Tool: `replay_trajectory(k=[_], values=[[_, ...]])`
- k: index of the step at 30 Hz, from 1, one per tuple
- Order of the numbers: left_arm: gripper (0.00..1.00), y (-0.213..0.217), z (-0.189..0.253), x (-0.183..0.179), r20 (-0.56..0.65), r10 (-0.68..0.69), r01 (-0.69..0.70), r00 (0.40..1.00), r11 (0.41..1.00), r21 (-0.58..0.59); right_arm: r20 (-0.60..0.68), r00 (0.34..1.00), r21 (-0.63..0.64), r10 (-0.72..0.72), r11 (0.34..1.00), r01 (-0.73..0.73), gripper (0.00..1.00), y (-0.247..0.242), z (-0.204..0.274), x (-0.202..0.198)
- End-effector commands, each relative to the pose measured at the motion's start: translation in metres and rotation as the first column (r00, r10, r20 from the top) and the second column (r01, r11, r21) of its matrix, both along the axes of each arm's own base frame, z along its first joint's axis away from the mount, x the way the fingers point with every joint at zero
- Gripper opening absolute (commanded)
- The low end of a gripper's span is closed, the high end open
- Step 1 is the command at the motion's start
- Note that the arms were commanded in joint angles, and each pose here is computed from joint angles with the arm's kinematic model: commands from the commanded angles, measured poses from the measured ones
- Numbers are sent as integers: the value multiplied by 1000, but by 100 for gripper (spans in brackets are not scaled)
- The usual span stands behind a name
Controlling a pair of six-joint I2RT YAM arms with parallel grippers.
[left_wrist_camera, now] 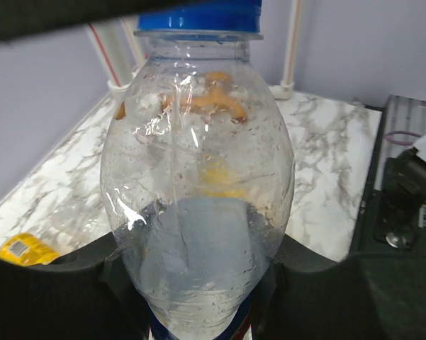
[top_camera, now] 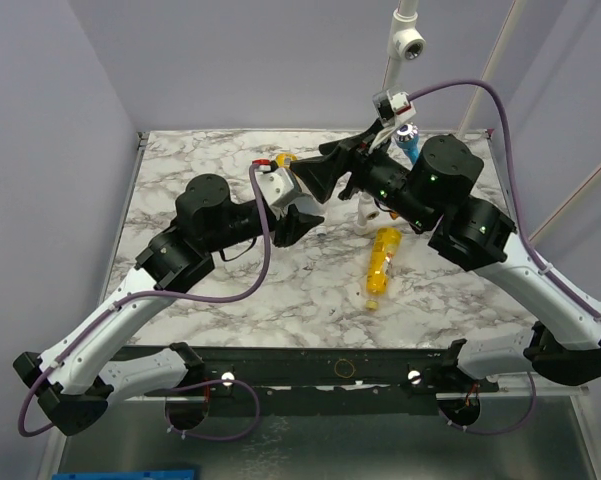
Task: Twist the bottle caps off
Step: Unscrew the bottle cap from the plastic bottle.
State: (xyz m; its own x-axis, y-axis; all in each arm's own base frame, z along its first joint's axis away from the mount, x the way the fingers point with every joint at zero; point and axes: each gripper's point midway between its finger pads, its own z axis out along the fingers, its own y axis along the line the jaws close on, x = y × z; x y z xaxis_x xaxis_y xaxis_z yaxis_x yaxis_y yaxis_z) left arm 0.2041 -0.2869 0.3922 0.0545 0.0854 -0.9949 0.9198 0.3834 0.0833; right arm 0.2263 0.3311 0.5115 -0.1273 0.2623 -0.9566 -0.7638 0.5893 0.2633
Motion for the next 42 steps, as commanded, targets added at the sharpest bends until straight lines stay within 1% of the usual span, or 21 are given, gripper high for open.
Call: replay_trajectory(k=[1, 6, 13, 14, 16, 20, 22, 23, 25, 26, 28, 29, 31, 33, 36, 37, 38, 40, 41, 42], values=[[8, 16, 18, 24, 91, 161, -157, 983, 986, -47, -60, 996, 6, -64, 998, 65, 71, -7, -5, 7], [7, 21, 21, 26, 102, 191, -185, 976, 980, -73, -82, 994, 15, -76, 997, 77, 62, -6, -9, 9], [7, 22, 24, 28, 90, 210, -201, 974, 975, -95, -109, 993, 26, -33, 999, 36, 44, 6, -14, 8], [7, 22, 26, 28, 91, 211, -202, 973, 974, -101, -112, 993, 25, -27, 999, 30, 41, 8, -15, 8], [7, 21, 26, 27, 86, 204, -195, 975, 975, -102, -113, 993, 26, -20, 999, 23, 30, 10, -15, 7], [7, 19, 30, 24, 69, 189, -180, 980, 977, -118, -97, 995, 39, 4, 999, 0, 8, 9, -8, 2], [7, 16, 35, 16, 53, 152, -143, 987, 980, -136, -66, 997, 48, 41, 998, -38, 1, 8, -1, -6], [7, 13, 38, 11, 47, 121, -113, 992, 983, -147, -40, 996, 54, 74, 996, -72, 1, 8, 4, -12], [7, 5, 48, -10, 44, 5, 2, 999, 986, -167, 33, 981, 64, 192, 979, -194, 1, 12, 15, -35], [7, 1, 55, -22, 44, -65, 71, 997, 982, -177, 77, 958, 57, 275, 958, -280, 1, 14, 19, -52], [6, -5, 66, -44, 14, -183, 182, 983, 962, -203, 156, 888, 26, 432, 897, -441, 1, 16, 25, -84], [6, -6, 71, -56, 9, -244, 240, 970, 948, -211, 180, 844, 4, 505, 858, -514, 1, 17, 24, -100], [4, -8, 76, -79, -15, -361, 350, 932, 911, -217, 208, 764, -40, 611, 785, -618, 1, 16, 22, -124], [4, -8, 79, -98, -45, -457, 438, 888, 871, -221, 222, 698, -72, 681, 725, -684, 1, 13, 19, -142], [4, -4, 78, -122, -80, -568, 542, 819, 811, -220, 233, 631, -97, 740, 663, -742, 1, 8, 16, -159], [4, -3, 78, -126, -87, -586, 558, 805, 800, -221, 239, 614, -103, 752, 648, -754, 1, 5, 16, -163], [5, -3, 77, -128, -89, -598, 570, 796, 792, -218, 241, 608, -106, 757, 643, -758, 1, 4, 16, -165], [5, -3, 77, -128, -82, -596, 569, 799, 794, -215, 241, 621, -104, 746, 656, -747, 1, 4, 17, -163], [5, -3, 77, -126, -75, -590, 565, 804, 797, -213, 239, 638, -102, 732, 672, -733, 1, 4, 17, -159], [4, -4, 76, -124, -70, -584, 561, 809, 801, -210, 238, 672, -94, 702, 705, -703, 1, 4, 19, -152]])
